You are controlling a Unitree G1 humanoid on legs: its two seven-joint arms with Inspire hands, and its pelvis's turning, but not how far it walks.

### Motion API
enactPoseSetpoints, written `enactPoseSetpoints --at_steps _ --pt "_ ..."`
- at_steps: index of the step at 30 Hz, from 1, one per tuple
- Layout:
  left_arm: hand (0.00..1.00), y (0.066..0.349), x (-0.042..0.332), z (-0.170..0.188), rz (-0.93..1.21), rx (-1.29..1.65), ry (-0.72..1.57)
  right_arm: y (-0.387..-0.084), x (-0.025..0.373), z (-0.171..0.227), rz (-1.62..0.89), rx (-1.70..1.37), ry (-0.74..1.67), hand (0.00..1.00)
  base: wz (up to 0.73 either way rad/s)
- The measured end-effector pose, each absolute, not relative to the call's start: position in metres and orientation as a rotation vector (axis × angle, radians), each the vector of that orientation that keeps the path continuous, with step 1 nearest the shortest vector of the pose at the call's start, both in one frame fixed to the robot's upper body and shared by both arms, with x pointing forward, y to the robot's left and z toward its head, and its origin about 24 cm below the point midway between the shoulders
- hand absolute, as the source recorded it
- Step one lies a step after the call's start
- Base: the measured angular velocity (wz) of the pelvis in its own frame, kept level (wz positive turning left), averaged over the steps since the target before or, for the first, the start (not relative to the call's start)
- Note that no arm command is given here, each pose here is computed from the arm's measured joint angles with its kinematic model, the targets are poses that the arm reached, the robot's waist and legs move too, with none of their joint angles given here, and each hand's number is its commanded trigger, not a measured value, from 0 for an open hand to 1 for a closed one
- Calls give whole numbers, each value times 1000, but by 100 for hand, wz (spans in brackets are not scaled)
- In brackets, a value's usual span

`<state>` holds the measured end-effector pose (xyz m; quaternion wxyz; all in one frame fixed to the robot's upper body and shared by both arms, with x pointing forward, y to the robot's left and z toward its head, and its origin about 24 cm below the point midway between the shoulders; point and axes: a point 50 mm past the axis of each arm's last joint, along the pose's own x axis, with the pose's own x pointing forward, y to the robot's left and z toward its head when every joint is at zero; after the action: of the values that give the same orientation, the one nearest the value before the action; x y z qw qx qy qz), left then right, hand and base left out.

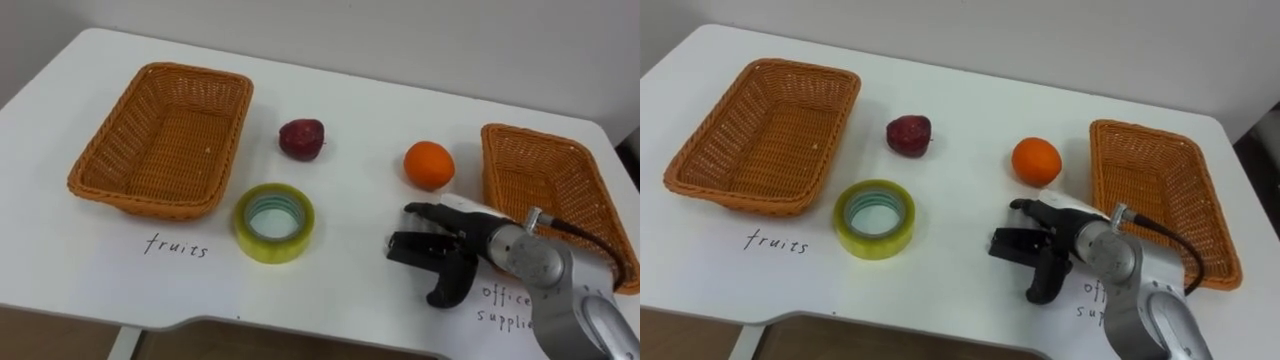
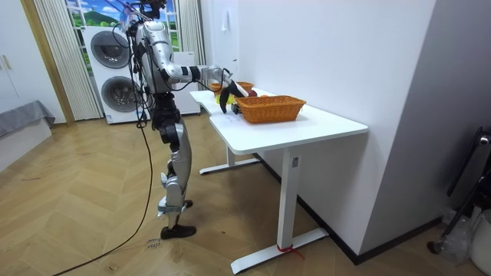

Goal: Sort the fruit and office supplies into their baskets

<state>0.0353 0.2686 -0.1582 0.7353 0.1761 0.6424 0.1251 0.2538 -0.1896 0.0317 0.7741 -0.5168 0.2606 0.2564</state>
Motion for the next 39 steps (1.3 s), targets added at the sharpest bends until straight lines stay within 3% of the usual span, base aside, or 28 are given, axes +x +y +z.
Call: enactPoseSetpoints --at_steps 39 --pt "0 266 34 -159 254 424 1418 -186 261 38 465 -1159 478 100 0"
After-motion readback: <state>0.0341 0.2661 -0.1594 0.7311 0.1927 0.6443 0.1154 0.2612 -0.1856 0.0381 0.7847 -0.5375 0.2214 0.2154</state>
